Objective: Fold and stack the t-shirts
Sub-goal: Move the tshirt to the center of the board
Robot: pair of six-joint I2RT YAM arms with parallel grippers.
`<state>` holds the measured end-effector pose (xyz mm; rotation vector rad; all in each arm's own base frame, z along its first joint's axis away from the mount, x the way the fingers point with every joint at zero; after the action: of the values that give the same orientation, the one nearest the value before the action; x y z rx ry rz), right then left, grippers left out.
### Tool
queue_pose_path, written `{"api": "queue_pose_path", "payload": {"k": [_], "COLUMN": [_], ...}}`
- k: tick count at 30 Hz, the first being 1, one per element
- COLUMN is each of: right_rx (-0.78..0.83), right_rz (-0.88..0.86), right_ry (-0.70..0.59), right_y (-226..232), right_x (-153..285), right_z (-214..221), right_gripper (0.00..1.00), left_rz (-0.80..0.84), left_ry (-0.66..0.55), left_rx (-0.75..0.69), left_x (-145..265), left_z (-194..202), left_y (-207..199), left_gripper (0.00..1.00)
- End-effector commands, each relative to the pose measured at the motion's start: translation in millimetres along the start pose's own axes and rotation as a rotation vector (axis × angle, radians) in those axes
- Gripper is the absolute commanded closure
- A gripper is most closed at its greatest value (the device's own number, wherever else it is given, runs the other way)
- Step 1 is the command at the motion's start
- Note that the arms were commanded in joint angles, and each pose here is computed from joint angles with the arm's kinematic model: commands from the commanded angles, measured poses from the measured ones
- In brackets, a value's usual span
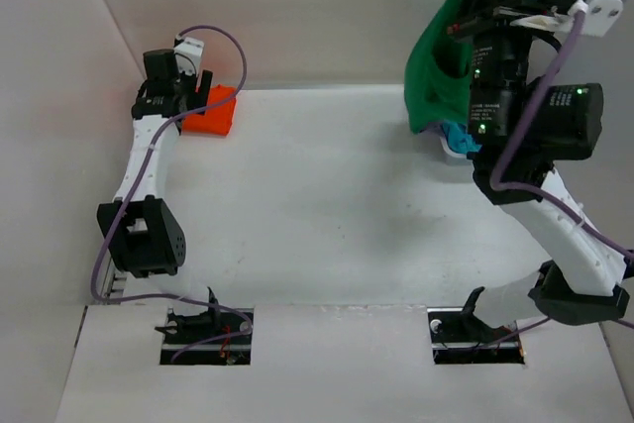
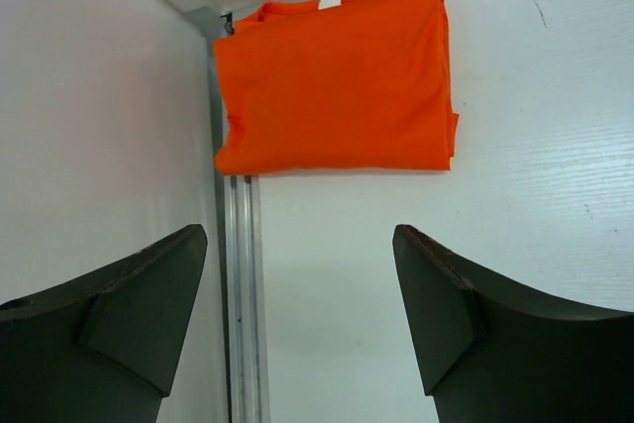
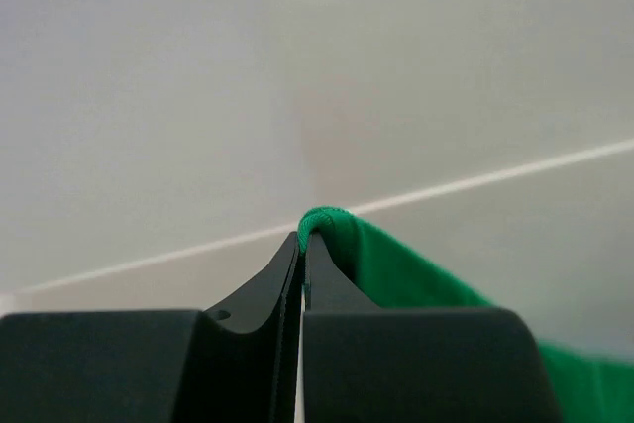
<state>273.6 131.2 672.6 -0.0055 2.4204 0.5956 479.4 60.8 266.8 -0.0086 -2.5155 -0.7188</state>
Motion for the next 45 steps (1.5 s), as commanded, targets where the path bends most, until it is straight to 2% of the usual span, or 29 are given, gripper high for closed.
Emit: {"api": "queue_pose_path", "payload": {"k": [1, 4, 7, 10, 13, 15, 18, 20, 22, 26, 28, 34, 40, 45], "right_rx": [-0.118, -0.164, -0.107, -0.016, 0.103, 0.203, 0.319, 0.297, 0.197, 0.04, 0.019, 0.055, -0.008, 0.022], "right_rz": [-0.203, -0.264, -0.194, -0.085, 0.023, 0.062, 0.077, 0.127, 0.203, 0.209, 0.204, 0.31, 0.384, 0.445], "right_ry": [-0.1, -0.076, -0.008, 0.122, 0.296, 0.446, 0.757, 0.927, 1.013, 1.023, 1.073, 1.283, 1.379, 1.462], "right_y": [57.8, 84.1, 75.4, 52.9, 20.4, -3.0, -42.2, -64.9, -88.6, -116.6, -129.8, -178.2, -192.4, -206.4], "right_x": [9.9, 16.8, 8.3, 2.4, 5.5, 13.0, 31.9, 48.9, 63.2, 100.3, 134.0, 236.1, 277.9, 302.3], "right_z": [-37.7, -29.9, 12.6, 82.9, 177.1, 246.7, 347.1, 380.6, 388.7, 375.0, 378.6, 427.7, 468.2, 501.4], "right_gripper": [1.0, 1.0, 1.0, 1.0, 0.99, 0.9, 0.59, 0.52, 0.45, 0.38, 0.36, 0.36, 0.36, 0.32], "left_rz": [-0.061, -0.08, -0.086, -0.078, -0.071, -0.062, -0.006, 0.059, 0.14, 0.359, 0.493, 0.851, 0.987, 0.994], "left_ry": [-0.054, -0.063, -0.069, -0.064, -0.06, -0.062, -0.068, -0.074, -0.079, -0.059, -0.029, 0.131, 0.206, 0.278], "left_rx": [0.038, 0.047, 0.058, 0.053, 0.04, 0.021, -0.033, -0.084, -0.151, -0.321, -0.418, -0.757, -0.931, -0.919], "left_x": [24.4, 30.5, 32.3, 31.8, 32.3, 34.6, 42.2, 52.3, 67.2, 105.5, 129.0, 185.9, 197.5, 183.9], "left_z": [-11.6, -13.0, -13.8, -12.5, -11.9, -13.8, -18.5, -20.5, -18.3, 8.7, 30.1, 117.0, 172.3, 190.6], "left_y": [19.6, 27.5, 31.2, 29.2, 26.8, 23.4, 5.8, -14.6, -41.0, -107.0, -146.1, -258.8, -324.4, -346.2], "left_gripper": [0.24, 0.23, 0.23, 0.23, 0.22, 0.22, 0.22, 0.22, 0.22, 0.23, 0.23, 0.28, 0.3, 0.32]}}
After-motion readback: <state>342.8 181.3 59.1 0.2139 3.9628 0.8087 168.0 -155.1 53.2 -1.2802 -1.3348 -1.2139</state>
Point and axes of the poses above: each gripper's point midway between its finger pads, its own x axis back along the fingers, its own y axis along the line the jaws close on, z = x × y, the point moved 2 cm from there along x, back along the fingers, and after that the axes turned 11 degrees about -x, right-handed, at the moved point
